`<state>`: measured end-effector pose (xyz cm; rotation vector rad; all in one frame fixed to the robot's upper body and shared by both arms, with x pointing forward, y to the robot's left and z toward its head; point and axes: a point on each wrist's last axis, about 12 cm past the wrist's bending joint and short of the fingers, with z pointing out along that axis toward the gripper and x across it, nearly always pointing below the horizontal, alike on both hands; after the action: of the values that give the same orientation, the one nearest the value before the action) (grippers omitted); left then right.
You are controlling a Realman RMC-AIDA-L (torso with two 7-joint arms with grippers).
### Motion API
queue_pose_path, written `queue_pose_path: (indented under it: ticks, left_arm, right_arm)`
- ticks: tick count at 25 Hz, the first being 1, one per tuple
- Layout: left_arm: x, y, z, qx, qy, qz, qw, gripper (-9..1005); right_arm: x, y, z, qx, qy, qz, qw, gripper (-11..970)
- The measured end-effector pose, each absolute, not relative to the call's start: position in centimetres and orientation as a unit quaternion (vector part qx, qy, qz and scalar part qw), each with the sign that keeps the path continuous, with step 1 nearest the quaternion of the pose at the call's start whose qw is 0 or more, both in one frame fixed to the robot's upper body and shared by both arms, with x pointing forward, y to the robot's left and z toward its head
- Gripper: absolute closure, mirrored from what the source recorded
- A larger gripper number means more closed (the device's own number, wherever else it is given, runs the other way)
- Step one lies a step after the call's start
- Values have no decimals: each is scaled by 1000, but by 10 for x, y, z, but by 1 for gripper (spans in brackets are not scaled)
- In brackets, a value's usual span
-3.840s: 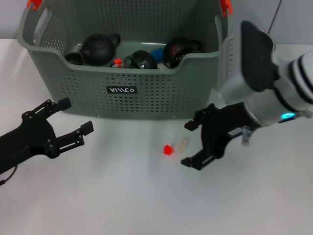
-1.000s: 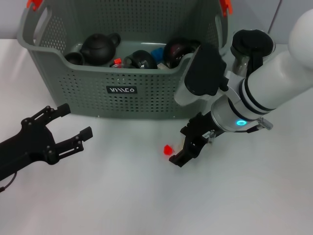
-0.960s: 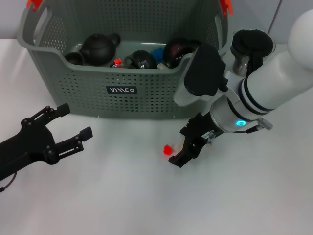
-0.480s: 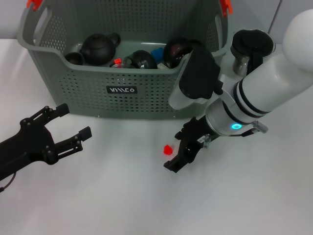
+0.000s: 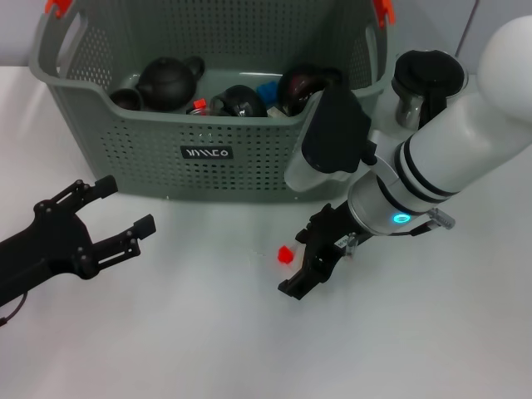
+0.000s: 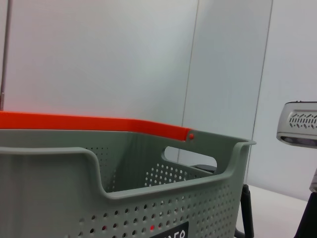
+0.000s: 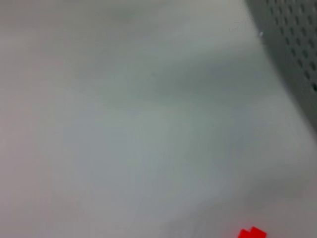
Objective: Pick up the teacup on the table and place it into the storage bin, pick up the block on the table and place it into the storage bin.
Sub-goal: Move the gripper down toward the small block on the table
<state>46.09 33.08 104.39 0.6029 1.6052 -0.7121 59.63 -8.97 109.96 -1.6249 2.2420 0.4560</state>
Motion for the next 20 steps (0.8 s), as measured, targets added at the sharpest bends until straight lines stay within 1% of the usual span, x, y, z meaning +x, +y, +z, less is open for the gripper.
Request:
queue_pose_path:
  ticks: [9, 15, 20]
  left_arm:
    - [462, 330, 1044, 261, 691, -308, 600, 111]
    - [461, 331, 1044, 261, 691, -308, 599, 111]
    - [461, 331, 1044, 261, 691, -308, 599, 111]
  right_arm:
    - [599, -92, 1100, -558, 797, 159, 168, 19]
    - [599, -92, 1099, -559, 797, 157, 167, 165]
    - [599, -92, 1098, -558, 798, 155, 168, 413]
